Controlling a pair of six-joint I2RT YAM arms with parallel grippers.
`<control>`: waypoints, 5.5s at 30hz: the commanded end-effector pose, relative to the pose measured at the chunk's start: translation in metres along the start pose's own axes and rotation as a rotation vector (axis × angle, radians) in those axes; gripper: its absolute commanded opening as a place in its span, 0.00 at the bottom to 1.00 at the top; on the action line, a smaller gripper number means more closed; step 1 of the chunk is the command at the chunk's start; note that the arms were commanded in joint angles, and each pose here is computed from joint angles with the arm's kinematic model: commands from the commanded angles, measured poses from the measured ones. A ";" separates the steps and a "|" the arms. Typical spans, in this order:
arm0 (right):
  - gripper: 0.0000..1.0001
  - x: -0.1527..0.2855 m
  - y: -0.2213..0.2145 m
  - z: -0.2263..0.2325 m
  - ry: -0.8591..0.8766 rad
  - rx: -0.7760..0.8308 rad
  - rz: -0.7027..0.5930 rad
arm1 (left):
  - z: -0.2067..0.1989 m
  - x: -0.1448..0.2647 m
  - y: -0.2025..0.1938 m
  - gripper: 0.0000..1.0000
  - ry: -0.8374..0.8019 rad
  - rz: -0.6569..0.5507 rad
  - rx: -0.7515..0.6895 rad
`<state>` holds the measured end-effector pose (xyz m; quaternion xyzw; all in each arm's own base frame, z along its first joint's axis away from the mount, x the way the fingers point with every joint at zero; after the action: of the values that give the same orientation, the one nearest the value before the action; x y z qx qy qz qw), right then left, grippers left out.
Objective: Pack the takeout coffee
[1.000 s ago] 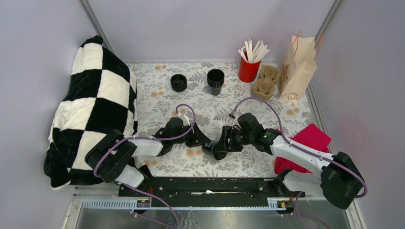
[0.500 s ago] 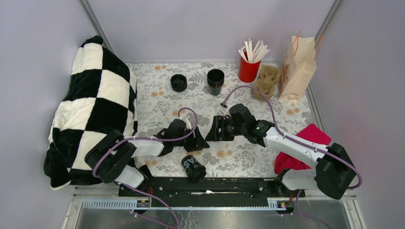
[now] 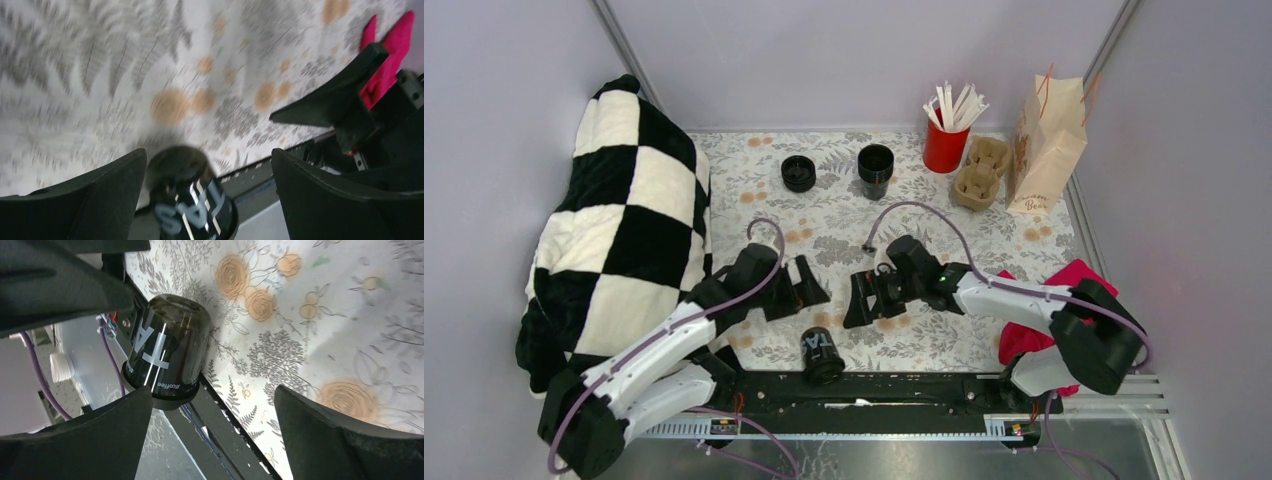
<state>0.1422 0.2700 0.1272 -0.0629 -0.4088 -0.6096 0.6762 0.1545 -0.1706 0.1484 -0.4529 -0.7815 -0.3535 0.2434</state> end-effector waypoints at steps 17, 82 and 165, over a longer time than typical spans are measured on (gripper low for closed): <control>0.96 -0.036 -0.018 0.017 0.085 -0.132 0.001 | 0.032 0.008 -0.075 0.99 0.075 0.338 0.187; 0.91 0.080 0.103 0.033 -0.341 0.130 -0.504 | -0.098 -0.062 0.085 0.48 -0.933 0.255 1.043; 0.98 0.193 0.042 -0.119 -0.849 -0.392 0.117 | -0.083 0.012 0.090 0.99 -0.347 -0.080 -0.166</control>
<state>0.2176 0.0611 0.1707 -0.4787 -0.5129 -0.5406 0.4642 0.2251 -0.1954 0.2184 -0.5069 -0.7941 -0.3230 0.0899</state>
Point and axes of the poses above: each gripper's point midway between its finger pads, its own x axis back along the fingers, its own z axis along the line the jaws close on, y = z × x, the point moved 6 cm from there along x, back along the fingers, and after that the axes turned 2 degrees about x, right-handed, at the moved point
